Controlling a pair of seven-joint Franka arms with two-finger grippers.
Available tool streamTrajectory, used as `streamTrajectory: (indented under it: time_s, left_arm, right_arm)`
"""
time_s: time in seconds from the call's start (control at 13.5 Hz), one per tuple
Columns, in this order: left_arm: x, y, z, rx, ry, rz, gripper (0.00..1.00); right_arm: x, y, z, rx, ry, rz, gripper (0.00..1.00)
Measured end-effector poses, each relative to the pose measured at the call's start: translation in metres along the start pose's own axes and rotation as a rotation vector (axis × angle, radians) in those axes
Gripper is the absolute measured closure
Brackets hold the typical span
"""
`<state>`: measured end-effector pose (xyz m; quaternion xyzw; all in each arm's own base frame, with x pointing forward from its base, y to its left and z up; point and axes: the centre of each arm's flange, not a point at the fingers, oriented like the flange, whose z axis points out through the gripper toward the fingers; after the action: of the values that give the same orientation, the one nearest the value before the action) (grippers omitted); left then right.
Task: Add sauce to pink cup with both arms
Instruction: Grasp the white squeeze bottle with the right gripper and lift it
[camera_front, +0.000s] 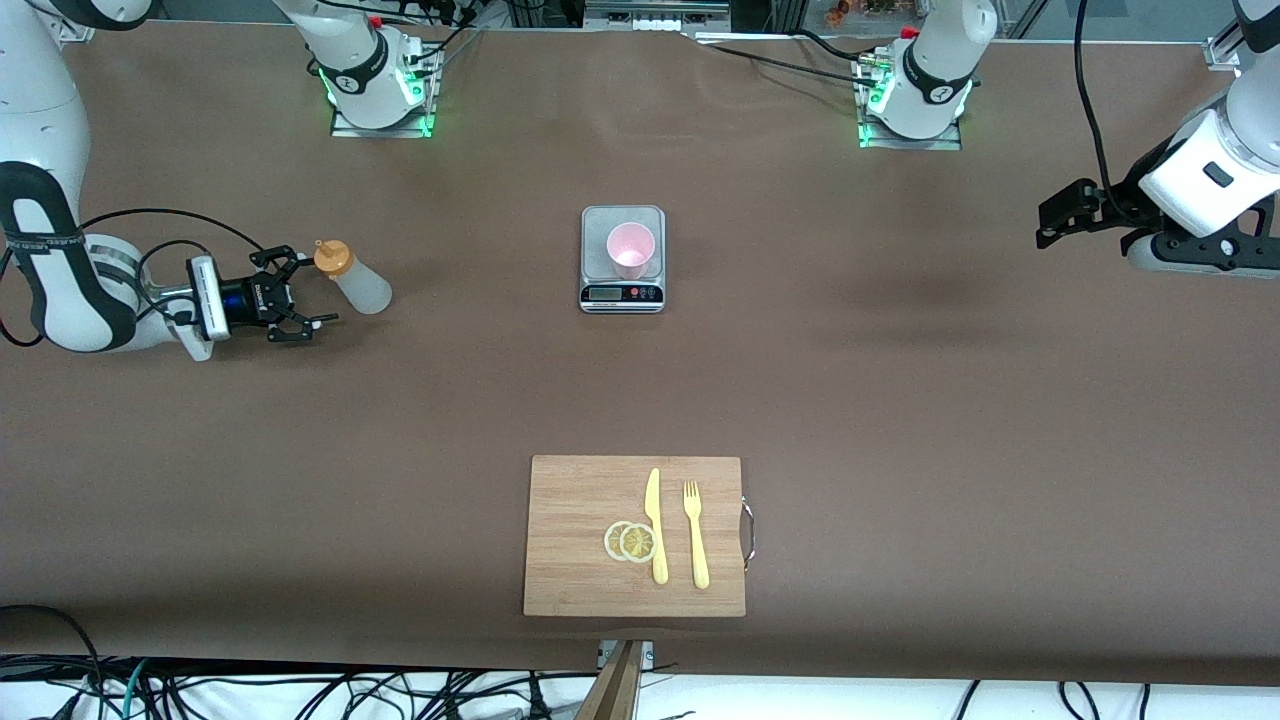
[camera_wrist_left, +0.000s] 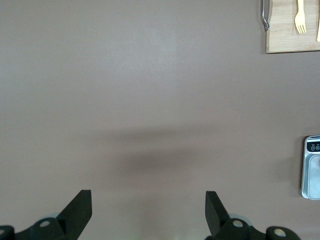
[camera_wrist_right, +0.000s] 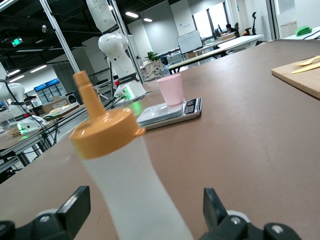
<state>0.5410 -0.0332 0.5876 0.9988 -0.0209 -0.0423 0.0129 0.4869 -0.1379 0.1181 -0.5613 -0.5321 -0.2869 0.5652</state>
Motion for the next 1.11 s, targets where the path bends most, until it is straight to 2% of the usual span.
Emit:
streamTrajectory:
  time_s: [0.44,1.11]
  left_arm:
    - [0.000,-0.003,0.003,-0.001,-0.005,-0.006,0.00]
    - [0.001,-0.004,0.004,-0.001,-0.008,-0.006,0.00]
  right_arm:
    - [-0.038,-0.018,0.023,0.018,0.054,-0.013,0.00]
    - [-0.040,-0.018,0.040,0.010,0.070,-0.009,0.00]
